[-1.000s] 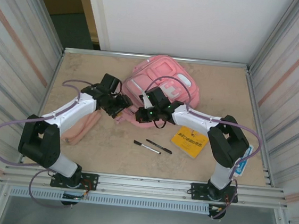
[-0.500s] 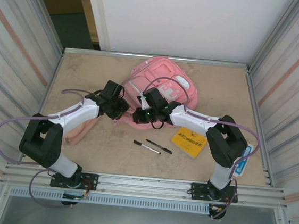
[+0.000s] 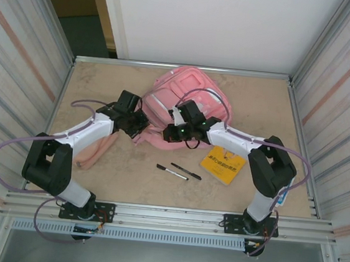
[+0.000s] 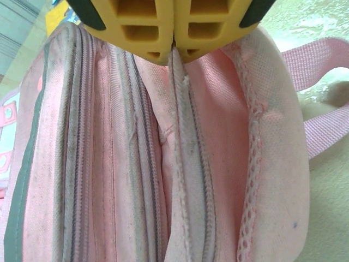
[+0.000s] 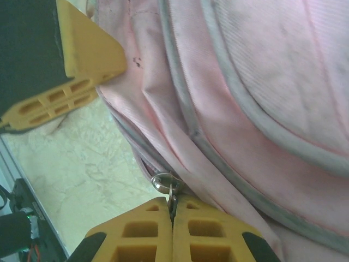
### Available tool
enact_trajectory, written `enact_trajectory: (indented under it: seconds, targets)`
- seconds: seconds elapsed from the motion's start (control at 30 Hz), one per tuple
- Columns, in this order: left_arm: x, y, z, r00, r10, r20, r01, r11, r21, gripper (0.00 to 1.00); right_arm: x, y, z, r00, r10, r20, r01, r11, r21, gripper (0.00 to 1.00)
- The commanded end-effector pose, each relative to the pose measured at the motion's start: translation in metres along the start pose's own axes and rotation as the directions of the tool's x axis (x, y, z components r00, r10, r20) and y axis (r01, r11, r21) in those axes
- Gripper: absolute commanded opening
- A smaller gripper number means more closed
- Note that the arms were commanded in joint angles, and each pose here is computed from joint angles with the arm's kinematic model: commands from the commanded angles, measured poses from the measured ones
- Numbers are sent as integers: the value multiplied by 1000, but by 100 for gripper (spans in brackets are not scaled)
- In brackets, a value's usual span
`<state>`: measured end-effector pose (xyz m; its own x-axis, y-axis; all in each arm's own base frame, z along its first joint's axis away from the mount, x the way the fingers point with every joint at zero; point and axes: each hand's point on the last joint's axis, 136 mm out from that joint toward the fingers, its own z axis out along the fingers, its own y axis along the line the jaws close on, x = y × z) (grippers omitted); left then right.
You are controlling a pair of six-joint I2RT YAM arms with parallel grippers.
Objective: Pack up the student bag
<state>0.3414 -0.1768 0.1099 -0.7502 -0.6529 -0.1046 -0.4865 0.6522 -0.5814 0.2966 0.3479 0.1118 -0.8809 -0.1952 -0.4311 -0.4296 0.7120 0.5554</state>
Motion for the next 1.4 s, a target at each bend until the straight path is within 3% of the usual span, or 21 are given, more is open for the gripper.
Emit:
enact_trajectory:
  seconds: [0.0,0.2,0.43,0.63,0.87,1.03,1.2,1.3,1.37]
  targets:
    - [-24,17,-8,995,12,96,-8,999,-51,0,8,-45,-33,999,32,15,-34,993,112,0]
    - [-37,3,-13,997,31,77,-30,999,-10,0,20,-79,-56,997,61,53,-70,981,183,0]
    - [-53,-1,-21,997,7,72,-8,1000,15,0,17,-86,-56,997,51,61,-63,978,200,0]
    - [-54,1,-34,998,5,60,-6,1000,29,0,16,-154,-71,985,151,84,-171,924,343,0]
    - [-27,-7,-24,997,5,-76,1,996,85,0,4,-191,-78,967,217,136,-251,905,344,5]
    - [-10,-20,-28,994,68,-86,-57,991,121,0,-4,-196,-77,964,225,141,-260,909,327,8]
    - [16,-30,-37,979,155,-131,-132,976,173,30,-14,-199,-84,968,201,148,-240,913,331,14]
    - [26,-35,-50,956,265,-127,-230,944,234,40,-15,-196,-96,963,251,99,-270,902,338,29]
    - [25,-28,-60,947,307,-96,-283,936,210,43,-14,-189,-108,967,249,48,-248,894,374,35]
